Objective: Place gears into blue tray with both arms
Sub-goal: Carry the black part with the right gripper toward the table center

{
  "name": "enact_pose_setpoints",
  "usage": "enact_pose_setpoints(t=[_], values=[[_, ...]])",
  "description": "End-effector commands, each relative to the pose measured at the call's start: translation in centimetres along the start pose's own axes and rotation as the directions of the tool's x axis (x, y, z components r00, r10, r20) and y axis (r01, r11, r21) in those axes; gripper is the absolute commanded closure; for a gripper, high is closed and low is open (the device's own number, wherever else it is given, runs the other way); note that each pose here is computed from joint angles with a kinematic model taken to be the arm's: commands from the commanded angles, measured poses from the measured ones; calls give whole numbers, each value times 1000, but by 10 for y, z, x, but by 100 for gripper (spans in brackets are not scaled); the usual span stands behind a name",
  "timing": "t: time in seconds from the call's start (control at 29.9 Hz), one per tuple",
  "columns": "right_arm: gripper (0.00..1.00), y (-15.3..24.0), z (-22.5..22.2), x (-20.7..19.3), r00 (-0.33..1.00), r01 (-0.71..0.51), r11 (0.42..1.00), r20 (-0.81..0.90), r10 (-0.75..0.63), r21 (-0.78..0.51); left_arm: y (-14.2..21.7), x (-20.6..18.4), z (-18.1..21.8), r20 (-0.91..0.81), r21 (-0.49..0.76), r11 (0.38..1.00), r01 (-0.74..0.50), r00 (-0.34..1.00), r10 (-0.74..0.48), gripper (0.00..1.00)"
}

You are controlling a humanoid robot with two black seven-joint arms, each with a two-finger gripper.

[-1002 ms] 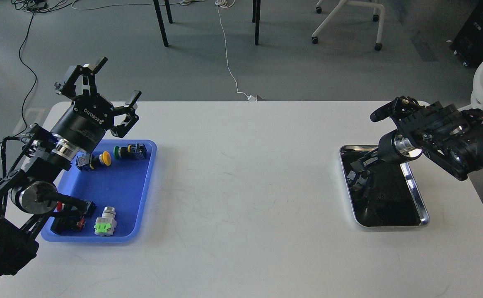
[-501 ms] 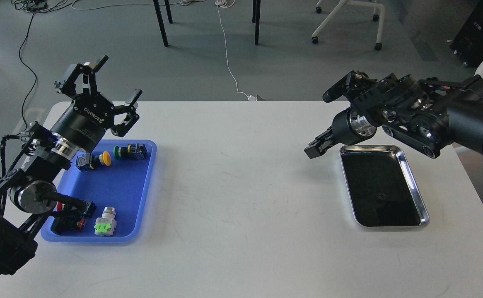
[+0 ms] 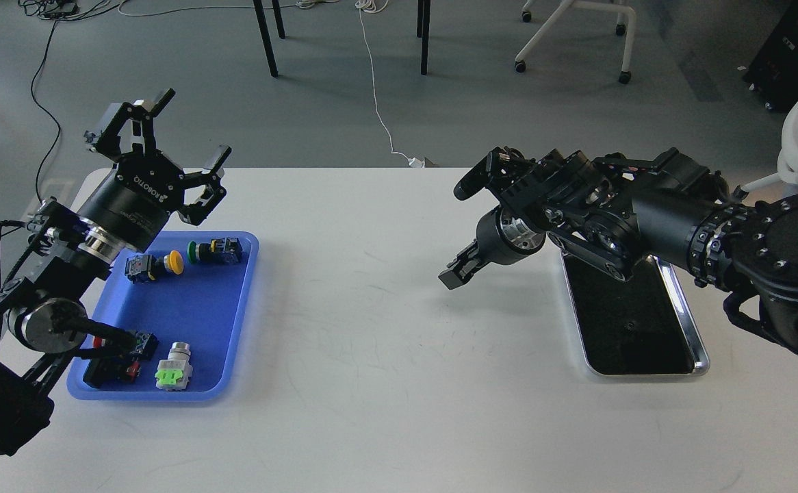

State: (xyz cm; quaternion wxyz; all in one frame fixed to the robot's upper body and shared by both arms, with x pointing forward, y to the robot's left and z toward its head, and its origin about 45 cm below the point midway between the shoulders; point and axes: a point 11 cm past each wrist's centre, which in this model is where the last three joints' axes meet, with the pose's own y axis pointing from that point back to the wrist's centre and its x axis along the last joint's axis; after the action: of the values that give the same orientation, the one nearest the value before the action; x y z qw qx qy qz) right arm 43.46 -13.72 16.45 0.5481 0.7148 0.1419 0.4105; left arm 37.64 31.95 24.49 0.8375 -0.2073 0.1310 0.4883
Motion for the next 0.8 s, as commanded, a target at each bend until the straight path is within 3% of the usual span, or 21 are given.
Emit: enact_pose_setpoints(t=[0.0, 0.3, 0.77], values=[[77, -1, 0, -2, 1000, -2, 1000, 16, 2, 5, 0, -1, 1, 1, -1, 1000, 4, 1000, -4, 1], [77, -2, -5, 0, 999, -13, 999, 32, 12, 30, 0, -2, 1, 1, -1, 1000, 6, 1000, -6, 1], [77, -10, -71, 10, 998, -57, 967, 51, 45, 250, 0, -4, 6, 12, -3, 1000, 18, 1000, -18, 1]])
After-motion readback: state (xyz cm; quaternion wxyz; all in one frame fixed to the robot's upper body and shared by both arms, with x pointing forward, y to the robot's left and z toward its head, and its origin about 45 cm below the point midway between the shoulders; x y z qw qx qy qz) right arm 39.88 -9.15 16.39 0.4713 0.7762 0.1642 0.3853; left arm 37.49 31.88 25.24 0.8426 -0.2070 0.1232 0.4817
